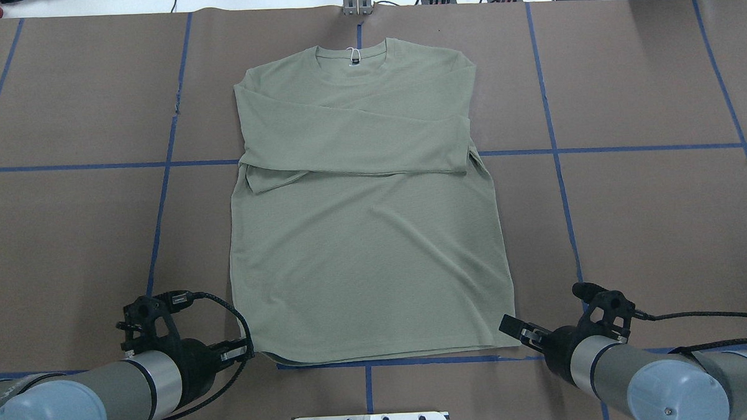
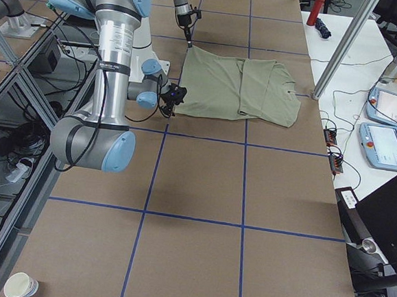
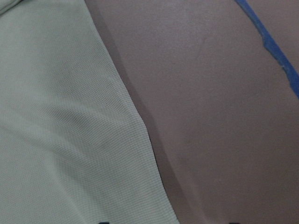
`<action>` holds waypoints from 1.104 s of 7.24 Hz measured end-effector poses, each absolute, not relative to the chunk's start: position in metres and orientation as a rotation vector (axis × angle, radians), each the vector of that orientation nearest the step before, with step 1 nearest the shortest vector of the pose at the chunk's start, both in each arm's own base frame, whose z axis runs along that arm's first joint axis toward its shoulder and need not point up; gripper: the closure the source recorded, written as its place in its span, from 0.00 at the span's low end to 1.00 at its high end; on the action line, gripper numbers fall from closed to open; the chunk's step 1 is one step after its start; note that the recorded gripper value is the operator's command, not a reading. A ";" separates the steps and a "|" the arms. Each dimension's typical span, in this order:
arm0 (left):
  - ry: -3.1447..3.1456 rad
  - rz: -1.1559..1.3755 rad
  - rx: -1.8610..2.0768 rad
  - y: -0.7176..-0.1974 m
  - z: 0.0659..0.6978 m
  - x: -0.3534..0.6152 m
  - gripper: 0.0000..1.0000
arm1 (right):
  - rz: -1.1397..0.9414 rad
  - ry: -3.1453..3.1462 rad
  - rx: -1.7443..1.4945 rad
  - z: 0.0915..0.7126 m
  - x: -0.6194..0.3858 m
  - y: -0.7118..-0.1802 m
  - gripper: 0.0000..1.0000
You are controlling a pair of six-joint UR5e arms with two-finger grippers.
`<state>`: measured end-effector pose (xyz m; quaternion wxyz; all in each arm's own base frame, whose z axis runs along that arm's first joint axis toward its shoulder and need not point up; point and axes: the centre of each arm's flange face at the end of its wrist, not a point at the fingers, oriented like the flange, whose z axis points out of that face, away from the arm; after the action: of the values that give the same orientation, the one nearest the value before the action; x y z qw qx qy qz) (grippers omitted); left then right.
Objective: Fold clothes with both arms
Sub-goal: 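Lower both grippers onto the hem corners nearest the robot and grasp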
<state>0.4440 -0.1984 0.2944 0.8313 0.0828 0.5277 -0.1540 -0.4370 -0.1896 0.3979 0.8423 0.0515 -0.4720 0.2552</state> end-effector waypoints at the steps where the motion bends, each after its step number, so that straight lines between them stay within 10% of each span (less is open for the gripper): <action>1: 1.119 -0.330 0.180 -0.199 0.294 0.443 1.00 | 0.528 -0.993 0.114 0.399 -0.442 -0.185 0.22; 6: 1.125 -0.340 0.195 -0.200 0.292 0.440 1.00 | 0.515 -0.943 0.131 0.394 -0.460 -0.182 0.35; 7: 1.126 -0.339 0.195 -0.200 0.291 0.439 1.00 | 0.514 -0.935 0.134 0.398 -0.462 -0.182 0.43; 8: 1.129 -0.340 0.194 -0.200 0.289 0.438 1.00 | 0.514 -0.932 0.136 0.400 -0.463 -0.183 0.71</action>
<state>0.4384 -0.1996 0.2894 0.8268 0.0915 0.5314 -0.1599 -0.4628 -0.1826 0.3995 0.8596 0.0647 -0.4438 0.2448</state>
